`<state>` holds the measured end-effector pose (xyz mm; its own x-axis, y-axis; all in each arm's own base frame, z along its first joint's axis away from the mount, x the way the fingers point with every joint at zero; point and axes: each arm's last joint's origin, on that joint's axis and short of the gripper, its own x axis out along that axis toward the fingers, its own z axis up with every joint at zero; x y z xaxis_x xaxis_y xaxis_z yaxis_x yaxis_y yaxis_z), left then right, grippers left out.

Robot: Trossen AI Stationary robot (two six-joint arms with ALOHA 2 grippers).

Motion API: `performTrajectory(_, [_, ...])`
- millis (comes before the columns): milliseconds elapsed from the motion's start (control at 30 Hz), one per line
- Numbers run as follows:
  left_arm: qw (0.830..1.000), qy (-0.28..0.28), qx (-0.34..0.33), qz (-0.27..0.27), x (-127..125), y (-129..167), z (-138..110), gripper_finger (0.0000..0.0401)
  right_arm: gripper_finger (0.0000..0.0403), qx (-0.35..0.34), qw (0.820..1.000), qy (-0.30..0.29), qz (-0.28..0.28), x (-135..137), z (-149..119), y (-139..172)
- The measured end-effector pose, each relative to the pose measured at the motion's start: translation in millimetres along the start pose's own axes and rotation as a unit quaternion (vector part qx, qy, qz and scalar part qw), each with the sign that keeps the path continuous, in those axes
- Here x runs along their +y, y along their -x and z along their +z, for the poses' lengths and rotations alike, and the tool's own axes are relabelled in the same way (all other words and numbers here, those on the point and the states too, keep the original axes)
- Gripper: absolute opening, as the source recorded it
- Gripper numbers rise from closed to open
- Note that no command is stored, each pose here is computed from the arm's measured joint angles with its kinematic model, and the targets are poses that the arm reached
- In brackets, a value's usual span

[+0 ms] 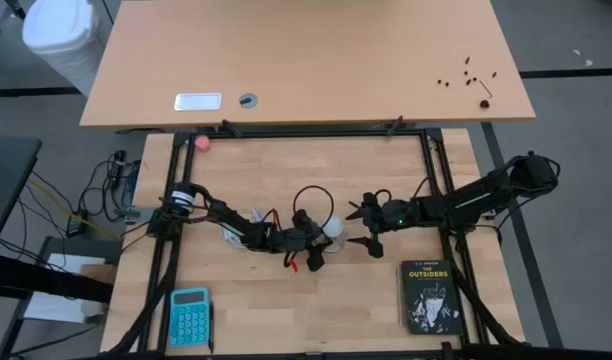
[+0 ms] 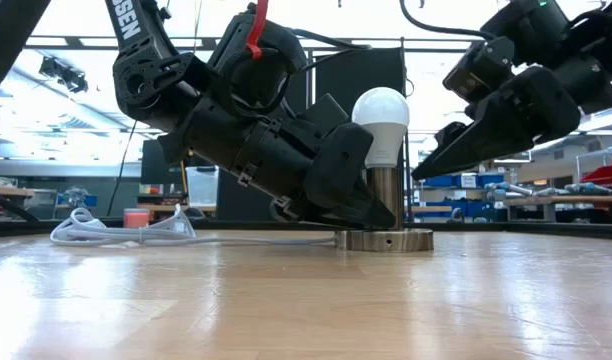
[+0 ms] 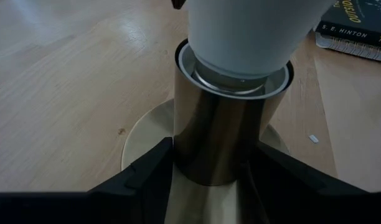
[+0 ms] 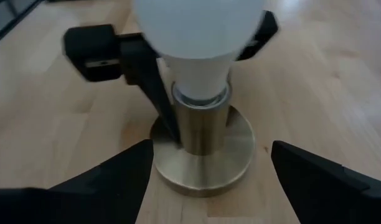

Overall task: Screw lightbulb
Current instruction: Insert the white lightbulb into the silver lamp

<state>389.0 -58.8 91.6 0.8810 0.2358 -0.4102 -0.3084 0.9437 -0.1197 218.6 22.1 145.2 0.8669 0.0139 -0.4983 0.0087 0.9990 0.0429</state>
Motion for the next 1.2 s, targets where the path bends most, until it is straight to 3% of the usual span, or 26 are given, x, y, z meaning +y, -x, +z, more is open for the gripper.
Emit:
performTrajectory(100, [1.0,0.0,0.0,0.0,0.0,0.0,0.1,0.0214,0.0334,-0.006,1.0,-0.02,-0.02,6.9,0.0,-0.3])
performTrajectory(300, [1.0,-0.002,-0.002,-0.001,-0.1,0.0,0.3,0.0214,0.0333,-0.037,0.999,-0.003,-0.019,19.6,0.9,-1.4])
performTrajectory(500, [0.999,-0.039,-0.009,-0.006,-6.6,3.2,0.5,0.0214,0.0325,-0.069,0.997,-0.028,-0.021,18.0,-5.9,1.1])
performTrajectory(933, [0.998,-0.043,-0.037,0.007,-7.7,4.6,6.6,0.0262,0.0313,-0.061,0.997,-0.038,-0.019,18.9,-9.1,0.7])
performTrajectory(1200, [0.998,-0.051,-0.03,0.015,-9.9,9.7,10.7,0.0264,0.0303,-0.062,0.997,-0.039,-0.019,18.9,-9.0,0.7])
